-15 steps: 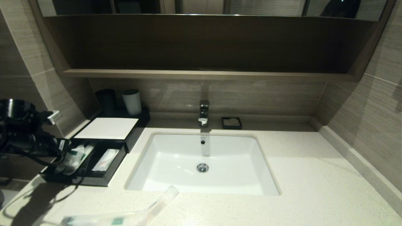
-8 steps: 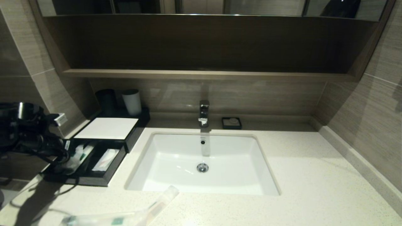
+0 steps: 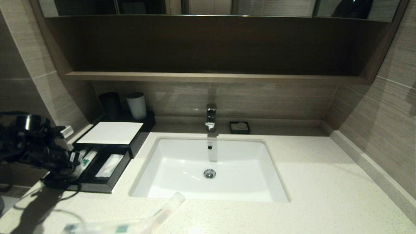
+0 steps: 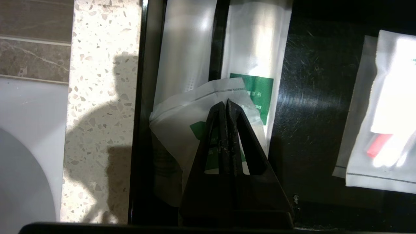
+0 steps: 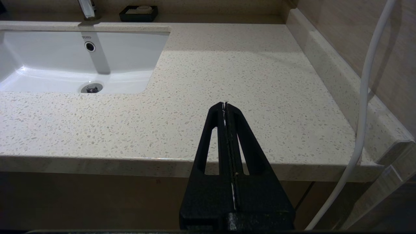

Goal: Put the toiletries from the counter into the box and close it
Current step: Place the bathroom toiletry into the drawer, then pick up the bathroom toiletry

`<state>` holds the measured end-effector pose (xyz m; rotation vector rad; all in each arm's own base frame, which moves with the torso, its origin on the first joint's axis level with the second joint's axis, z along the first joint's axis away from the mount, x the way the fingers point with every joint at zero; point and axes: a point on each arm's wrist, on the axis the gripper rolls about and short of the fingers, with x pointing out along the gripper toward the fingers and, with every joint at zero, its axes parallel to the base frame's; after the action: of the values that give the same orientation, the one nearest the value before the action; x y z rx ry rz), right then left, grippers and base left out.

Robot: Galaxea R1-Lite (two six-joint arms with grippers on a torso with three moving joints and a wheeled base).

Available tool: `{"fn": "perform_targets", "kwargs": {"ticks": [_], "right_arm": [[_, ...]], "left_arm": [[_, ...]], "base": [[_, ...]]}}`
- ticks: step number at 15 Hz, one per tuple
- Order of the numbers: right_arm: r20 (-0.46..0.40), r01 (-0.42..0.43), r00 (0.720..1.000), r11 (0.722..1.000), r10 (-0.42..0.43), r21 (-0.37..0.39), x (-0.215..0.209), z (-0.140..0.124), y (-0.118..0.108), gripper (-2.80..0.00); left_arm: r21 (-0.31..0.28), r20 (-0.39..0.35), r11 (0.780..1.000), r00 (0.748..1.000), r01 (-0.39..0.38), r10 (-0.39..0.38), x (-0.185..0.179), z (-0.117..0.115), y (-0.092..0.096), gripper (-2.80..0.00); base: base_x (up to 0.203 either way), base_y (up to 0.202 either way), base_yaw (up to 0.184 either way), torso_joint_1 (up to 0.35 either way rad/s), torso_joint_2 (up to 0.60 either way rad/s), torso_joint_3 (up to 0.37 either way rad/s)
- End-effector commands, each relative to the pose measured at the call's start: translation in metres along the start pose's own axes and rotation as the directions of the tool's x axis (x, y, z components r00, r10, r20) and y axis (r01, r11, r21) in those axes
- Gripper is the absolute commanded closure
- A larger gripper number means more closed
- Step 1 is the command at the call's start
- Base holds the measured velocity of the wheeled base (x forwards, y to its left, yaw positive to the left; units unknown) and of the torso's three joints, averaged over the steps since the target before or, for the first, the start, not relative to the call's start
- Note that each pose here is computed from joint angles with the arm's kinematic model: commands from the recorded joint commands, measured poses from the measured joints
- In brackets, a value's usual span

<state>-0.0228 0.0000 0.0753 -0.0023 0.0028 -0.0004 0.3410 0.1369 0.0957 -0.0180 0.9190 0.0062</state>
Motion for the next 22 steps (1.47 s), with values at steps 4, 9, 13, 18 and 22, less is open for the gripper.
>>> {"fn": "perform_targets", "kwargs": {"ticks": [4,9,13,18,22], "right_arm": [[0.001,0.0,1.0,1.0,0.0,-0.001,0.0,0.0,0.0,0.0],[0.0,0.0,1.0,1.0,0.0,-0.001,0.0,0.0,0.0,0.0],[0.003,0.0,1.0,1.0,0.0,-0.001,0.0,0.0,0.0,0.0],[0.001,0.0,1.0,1.0,0.0,-0.001,0.0,0.0,0.0,0.0],[0.001,0.0,1.0,1.0,0.0,-0.001,0.0,0.0,0.0,0.0]], "left_arm": [[0.01,0.058,1.0,0.998,-0.018,0.017,-0.012,0.009,0.001,0.0],[0.035,0.129,0.999,0.991,-0.033,0.028,-0.046,0.014,-0.01,0.0],[0.067,0.145,0.997,0.989,-0.029,0.019,-0.085,0.0,-0.035,0.0],[0.09,-0.076,0.993,0.994,0.081,-0.074,-0.153,-0.045,-0.083,0.0],[0.126,-0.299,0.982,0.949,0.14,-0.097,-0.15,-0.052,-0.1,0.0]], "base": [[0.0,0.0,0.0,0.0,0.0,0.0],[0.0,0.0,0.0,0.0,0.0,0.0],[0.0,0.0,0.0,0.0,0.0,0.0],[0.0,0.0,0.0,0.0,0.0,0.0],[0.0,0.0,0.0,0.0,0.0,0.0]]}}
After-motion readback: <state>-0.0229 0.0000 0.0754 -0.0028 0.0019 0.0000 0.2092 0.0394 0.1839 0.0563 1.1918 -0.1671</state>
